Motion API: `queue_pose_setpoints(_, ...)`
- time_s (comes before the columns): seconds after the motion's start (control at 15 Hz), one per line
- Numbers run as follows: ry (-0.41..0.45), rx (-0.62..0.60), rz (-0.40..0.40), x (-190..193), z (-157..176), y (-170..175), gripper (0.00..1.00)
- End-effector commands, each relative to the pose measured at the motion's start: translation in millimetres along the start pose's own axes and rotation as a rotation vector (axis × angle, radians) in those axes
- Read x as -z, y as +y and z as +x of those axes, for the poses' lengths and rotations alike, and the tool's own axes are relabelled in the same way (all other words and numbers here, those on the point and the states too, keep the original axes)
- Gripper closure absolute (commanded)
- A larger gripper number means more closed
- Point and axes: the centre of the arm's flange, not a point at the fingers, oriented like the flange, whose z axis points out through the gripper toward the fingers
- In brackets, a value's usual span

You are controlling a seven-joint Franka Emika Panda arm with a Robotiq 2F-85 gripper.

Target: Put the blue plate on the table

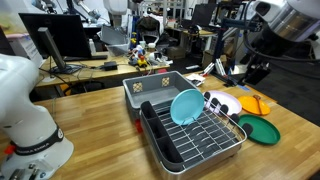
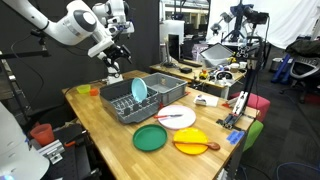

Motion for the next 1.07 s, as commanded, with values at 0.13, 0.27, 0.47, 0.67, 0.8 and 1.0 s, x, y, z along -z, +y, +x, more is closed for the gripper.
queue_pose_setpoints(0.13,0.11,0.158,-0.06,-25,27,-21,0.0)
queue_pose_setpoints(0.27,0.155,0.221,-0.088,-33,38,-28,0.0)
queue_pose_setpoints(0.47,0.138,0.216,-0.08,-19,34,-29,0.0)
queue_pose_setpoints(0.67,0.142,0.221,-0.079,-23,38,-27,0.0)
queue_pose_setpoints(0.8,0.143,0.221,-0.08,-23,39,-27,0.0)
queue_pose_setpoints(1.0,0.139,0.231,-0.097,-26,42,-30,0.0)
